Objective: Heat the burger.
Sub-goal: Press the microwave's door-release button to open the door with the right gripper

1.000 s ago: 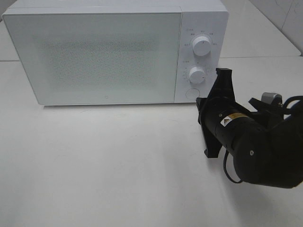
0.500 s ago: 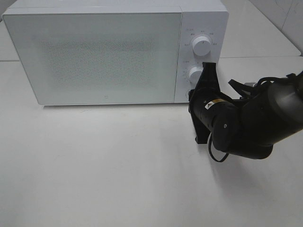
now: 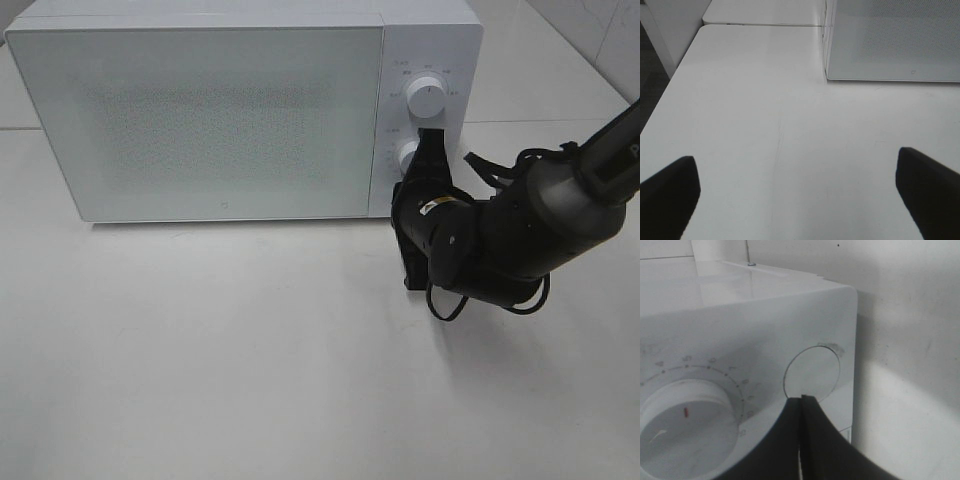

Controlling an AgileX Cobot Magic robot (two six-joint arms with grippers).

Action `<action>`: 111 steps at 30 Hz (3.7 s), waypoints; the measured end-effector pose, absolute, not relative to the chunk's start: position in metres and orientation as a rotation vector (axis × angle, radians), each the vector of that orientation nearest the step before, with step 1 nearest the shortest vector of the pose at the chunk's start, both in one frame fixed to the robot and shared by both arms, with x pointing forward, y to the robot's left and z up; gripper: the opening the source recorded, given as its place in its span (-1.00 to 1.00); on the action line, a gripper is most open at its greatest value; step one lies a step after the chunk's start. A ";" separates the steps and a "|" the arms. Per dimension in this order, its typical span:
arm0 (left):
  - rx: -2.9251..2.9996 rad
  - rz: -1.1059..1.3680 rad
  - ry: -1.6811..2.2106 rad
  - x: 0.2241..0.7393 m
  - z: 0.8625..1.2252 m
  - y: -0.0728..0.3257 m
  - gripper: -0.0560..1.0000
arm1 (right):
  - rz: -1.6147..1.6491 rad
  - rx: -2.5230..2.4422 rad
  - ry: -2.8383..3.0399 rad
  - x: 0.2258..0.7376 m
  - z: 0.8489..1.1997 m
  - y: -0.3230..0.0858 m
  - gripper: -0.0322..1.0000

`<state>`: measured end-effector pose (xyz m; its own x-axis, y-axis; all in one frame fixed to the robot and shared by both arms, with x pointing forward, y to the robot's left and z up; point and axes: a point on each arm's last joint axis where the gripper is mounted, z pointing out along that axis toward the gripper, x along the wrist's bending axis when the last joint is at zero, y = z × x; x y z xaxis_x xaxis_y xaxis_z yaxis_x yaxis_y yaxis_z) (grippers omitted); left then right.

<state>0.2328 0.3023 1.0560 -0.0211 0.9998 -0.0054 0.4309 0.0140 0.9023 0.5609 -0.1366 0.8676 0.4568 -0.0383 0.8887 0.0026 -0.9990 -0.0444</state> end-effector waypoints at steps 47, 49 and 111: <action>1.511 0.971 1.550 0.233 1.056 0.302 0.98 | -1.635 -2.712 0.107 0.580 0.846 -0.140 -0.87; 1.511 0.971 1.550 0.233 1.056 0.302 0.98 | -1.638 -2.713 0.121 0.580 0.846 -0.141 -0.87; 1.512 0.971 1.550 0.233 1.056 0.302 0.98 | -1.692 -2.718 0.316 0.594 0.848 -0.124 -0.86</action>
